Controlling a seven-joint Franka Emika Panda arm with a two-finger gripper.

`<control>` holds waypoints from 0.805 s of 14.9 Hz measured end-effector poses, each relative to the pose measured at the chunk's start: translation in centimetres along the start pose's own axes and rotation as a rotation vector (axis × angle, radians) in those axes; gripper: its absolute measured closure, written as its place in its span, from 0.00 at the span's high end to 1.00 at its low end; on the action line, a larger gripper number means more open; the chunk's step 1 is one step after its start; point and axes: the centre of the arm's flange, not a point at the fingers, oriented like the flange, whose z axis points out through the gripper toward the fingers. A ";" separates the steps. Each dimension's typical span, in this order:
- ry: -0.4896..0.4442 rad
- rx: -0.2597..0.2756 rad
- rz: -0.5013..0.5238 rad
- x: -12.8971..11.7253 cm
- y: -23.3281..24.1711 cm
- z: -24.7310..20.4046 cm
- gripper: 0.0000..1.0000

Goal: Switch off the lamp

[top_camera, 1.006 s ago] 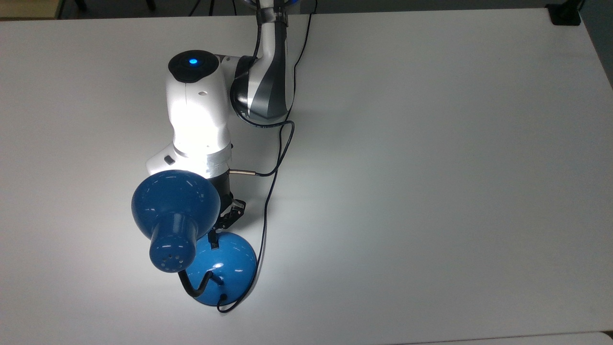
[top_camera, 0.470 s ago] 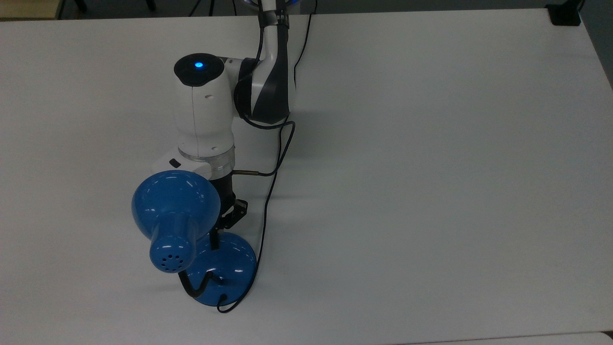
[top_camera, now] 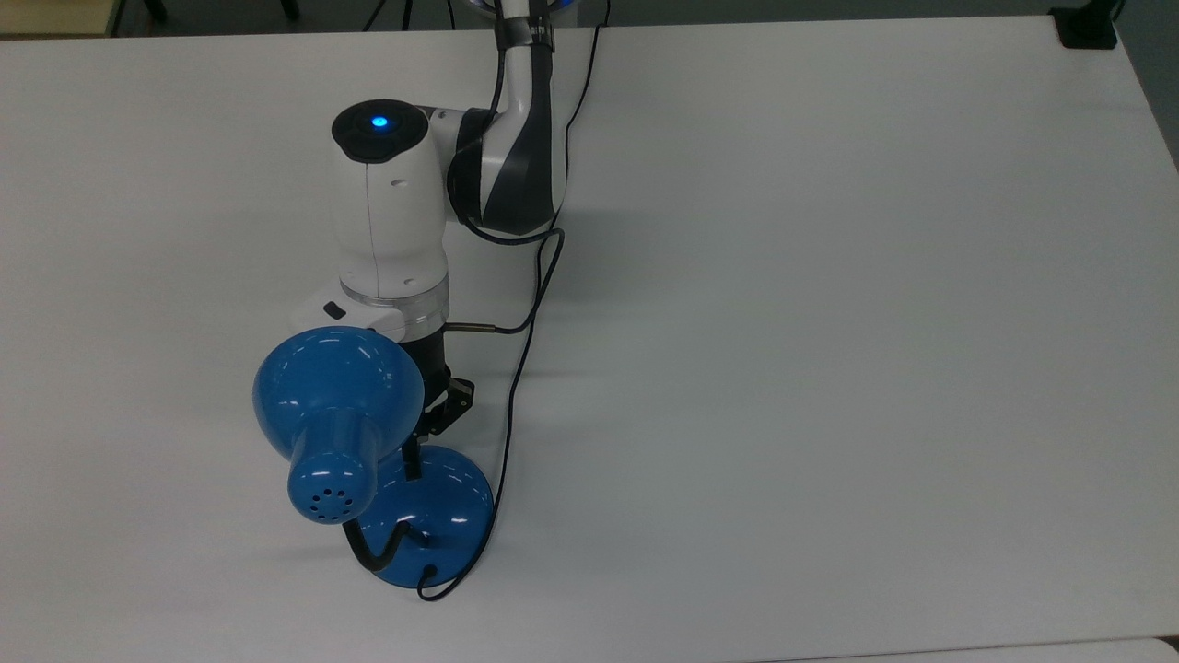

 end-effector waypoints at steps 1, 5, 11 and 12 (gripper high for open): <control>-0.006 0.001 0.002 -0.3 0.1 -0.3 0.03; -0.131 0.026 0.022 -1.2 0.4 -5.0 0.04; -0.418 0.079 0.039 -2.7 0.8 -20.5 0.27; -0.431 0.061 0.056 -3.1 1.0 -22.5 0.36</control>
